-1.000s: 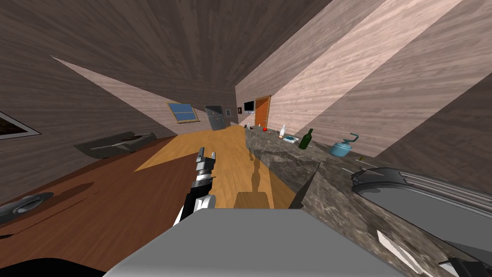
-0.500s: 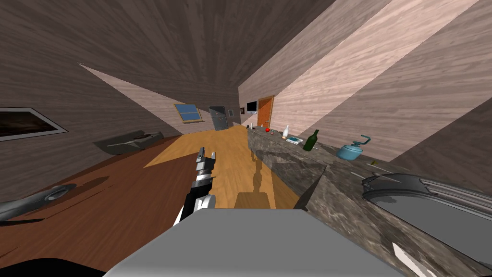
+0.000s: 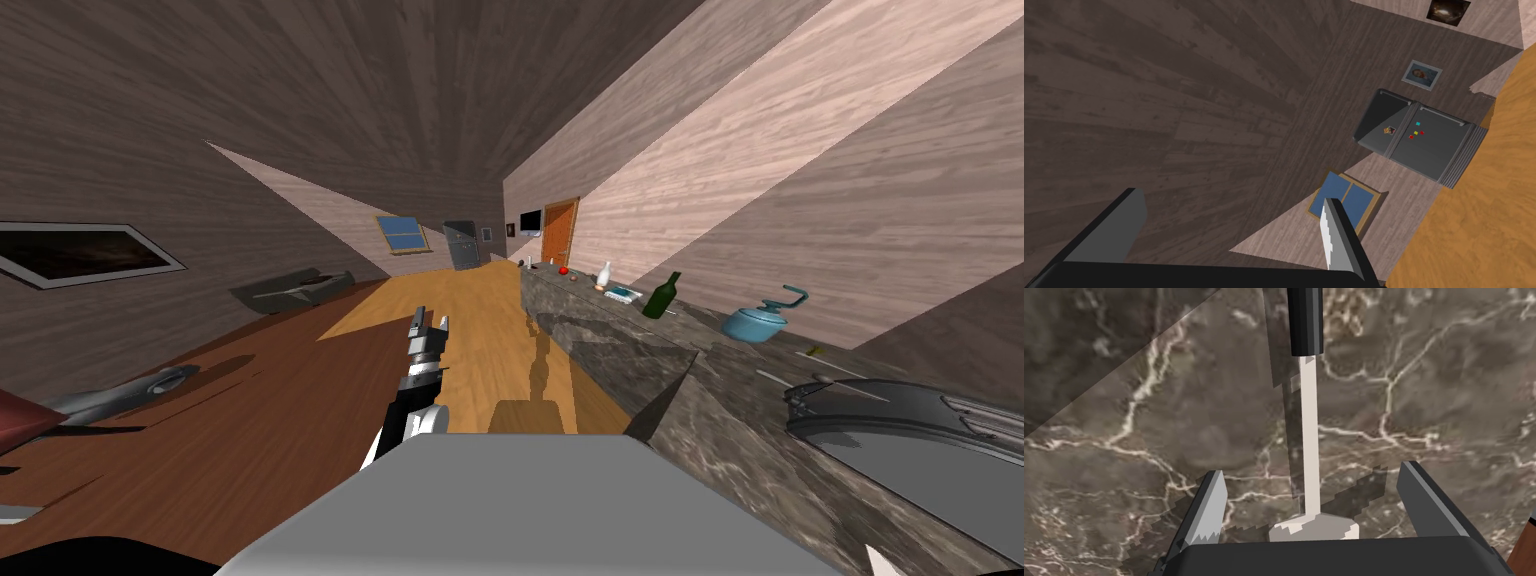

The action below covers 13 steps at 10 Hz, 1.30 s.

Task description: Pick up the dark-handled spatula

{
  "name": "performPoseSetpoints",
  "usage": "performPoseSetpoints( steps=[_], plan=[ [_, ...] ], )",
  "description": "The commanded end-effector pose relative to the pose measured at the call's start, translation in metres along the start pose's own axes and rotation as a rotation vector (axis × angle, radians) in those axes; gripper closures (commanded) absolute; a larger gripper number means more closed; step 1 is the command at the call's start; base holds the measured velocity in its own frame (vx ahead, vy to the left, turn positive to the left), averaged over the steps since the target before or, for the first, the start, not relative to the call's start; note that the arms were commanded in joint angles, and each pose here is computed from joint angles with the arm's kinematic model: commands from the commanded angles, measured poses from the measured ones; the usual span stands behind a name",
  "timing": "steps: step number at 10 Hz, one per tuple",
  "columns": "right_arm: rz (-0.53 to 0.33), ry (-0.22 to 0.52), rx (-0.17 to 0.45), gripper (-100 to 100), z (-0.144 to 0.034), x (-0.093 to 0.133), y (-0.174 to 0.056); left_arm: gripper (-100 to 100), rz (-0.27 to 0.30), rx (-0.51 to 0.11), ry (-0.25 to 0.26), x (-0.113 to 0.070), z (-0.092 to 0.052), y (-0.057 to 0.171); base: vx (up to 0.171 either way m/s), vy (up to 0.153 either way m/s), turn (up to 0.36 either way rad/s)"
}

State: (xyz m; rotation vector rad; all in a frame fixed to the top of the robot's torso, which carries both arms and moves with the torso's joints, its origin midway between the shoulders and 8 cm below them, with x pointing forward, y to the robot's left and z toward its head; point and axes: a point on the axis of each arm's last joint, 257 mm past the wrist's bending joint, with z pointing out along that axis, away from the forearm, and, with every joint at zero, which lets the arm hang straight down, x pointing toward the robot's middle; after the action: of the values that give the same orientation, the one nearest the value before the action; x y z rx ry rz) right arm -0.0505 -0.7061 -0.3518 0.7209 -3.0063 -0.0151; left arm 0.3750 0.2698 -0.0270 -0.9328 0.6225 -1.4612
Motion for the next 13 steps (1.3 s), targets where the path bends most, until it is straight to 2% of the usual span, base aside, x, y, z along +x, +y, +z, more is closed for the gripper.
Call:
performPoseSetpoints(
  steps=[1,2,3,4,6,7,8,9,10,13],
  plan=[
    [0.021,-0.006,-0.006,-100,0.006,0.016,0.011,0,0.0,0.0,0.0,0.0,0.0,0.0,0.022,0.012,0.16],
    [0.018,-0.001,0.001,-100,0.004,0.019,0.008,0,0.0,0.0,0.0,0.0,0.0,0.0,0.02,0.009,0.048],
    [0.031,0.0,0.004,-100,0.006,0.031,0.014,0,0.0,0.0,0.0,0.0,0.0,0.0,0.016,0.012,0.094],
    [0.031,0.0,0.004,-100,0.006,0.031,0.014,0,0.0,0.0,0.0,0.0,0.0,0.0,0.011,0.009,0.046],
    [0.056,-0.007,0.001,-100,0.013,0.05,0.028,0,0.0,0.0,0.0,0.0,0.0,0.0,0.015,0.013,0.128],
    [0.042,-0.023,-0.016,-100,0.018,0.043,0.034,0,0.0,0.0,0.0,0.0,0.0,0.0,0.014,-0.002,0.046],
    [0.051,-0.003,0.007,-100,0.011,0.053,0.026,0,0.0,0.0,0.0,0.0,0.0,0.0,0.007,0.003,-0.013],
    [0.048,-0.005,0.005,-100,0.012,0.05,0.027,0,0.0,0.0,0.0,0.0,0.0,0.0,0.0,0.0,0.0],
    [0.048,-0.005,0.004,100,0.012,0.05,0.027,0,0.0,0.0,0.0,0.0,0.0,0.0,0.0,0.0,0.0],
    [0.047,-0.005,0.005,100,0.012,0.051,0.027,0,0.0,0.0,0.0,0.0,0.0,0.0,0.0,0.0,0.0]
  ],
)
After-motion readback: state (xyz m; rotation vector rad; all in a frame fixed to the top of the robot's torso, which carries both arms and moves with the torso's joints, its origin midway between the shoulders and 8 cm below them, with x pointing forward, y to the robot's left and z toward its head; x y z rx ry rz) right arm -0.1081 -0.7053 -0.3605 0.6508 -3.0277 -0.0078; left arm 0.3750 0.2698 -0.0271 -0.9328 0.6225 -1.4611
